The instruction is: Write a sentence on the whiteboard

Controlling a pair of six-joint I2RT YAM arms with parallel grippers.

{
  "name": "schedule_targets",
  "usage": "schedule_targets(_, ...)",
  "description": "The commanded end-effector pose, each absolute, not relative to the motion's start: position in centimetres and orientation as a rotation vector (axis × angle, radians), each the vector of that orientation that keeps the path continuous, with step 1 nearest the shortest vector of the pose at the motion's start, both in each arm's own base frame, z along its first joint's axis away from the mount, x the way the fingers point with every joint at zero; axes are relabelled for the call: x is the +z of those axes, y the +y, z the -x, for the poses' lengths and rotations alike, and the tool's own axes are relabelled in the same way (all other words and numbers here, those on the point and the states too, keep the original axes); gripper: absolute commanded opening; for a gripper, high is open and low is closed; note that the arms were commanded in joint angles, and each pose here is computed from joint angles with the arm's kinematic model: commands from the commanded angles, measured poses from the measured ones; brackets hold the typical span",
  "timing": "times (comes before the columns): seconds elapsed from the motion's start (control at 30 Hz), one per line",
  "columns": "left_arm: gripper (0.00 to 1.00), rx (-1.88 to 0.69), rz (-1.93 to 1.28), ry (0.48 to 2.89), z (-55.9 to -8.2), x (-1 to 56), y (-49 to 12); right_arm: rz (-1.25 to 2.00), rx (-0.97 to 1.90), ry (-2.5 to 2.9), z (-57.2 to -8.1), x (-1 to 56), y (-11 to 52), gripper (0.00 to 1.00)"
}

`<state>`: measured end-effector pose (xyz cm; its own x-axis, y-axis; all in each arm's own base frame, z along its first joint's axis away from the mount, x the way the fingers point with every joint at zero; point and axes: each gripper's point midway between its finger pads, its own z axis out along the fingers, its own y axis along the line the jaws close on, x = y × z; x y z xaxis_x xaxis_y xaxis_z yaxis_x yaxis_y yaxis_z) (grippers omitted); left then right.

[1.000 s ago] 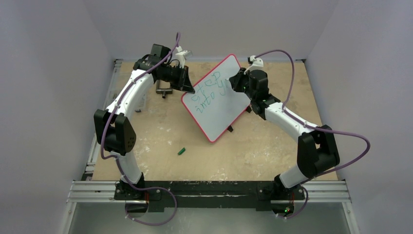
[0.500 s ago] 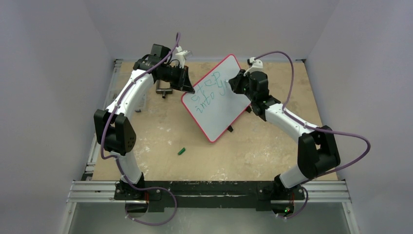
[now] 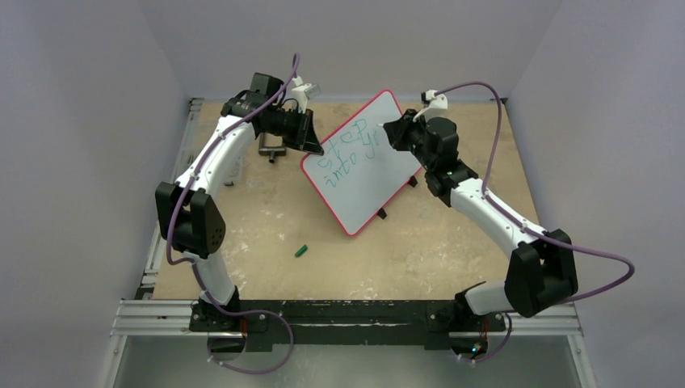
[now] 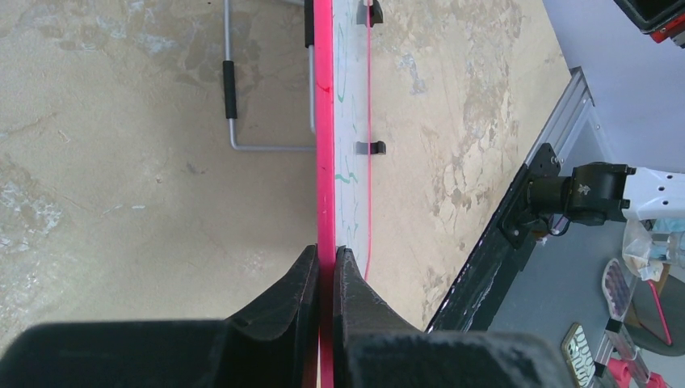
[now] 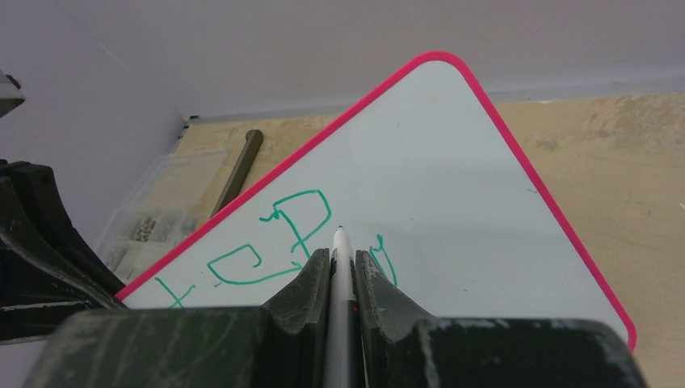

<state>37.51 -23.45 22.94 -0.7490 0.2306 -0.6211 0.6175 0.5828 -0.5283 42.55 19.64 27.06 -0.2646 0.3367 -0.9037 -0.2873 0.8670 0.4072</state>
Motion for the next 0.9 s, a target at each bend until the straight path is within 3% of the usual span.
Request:
schedule_targets(0.0,0.0,-0.999,-0.764,2.237,-36.9,24.4,-23.7,-0.08,0.535,1.71,-43.2,27.8,18.5,0.0)
schedule_targets(0.87,0.0,-0.999,-0.764,2.237,-36.9,24.4,-23.7,-0.087,0.5,1.81,-45.2,23.1,18.5,0.0)
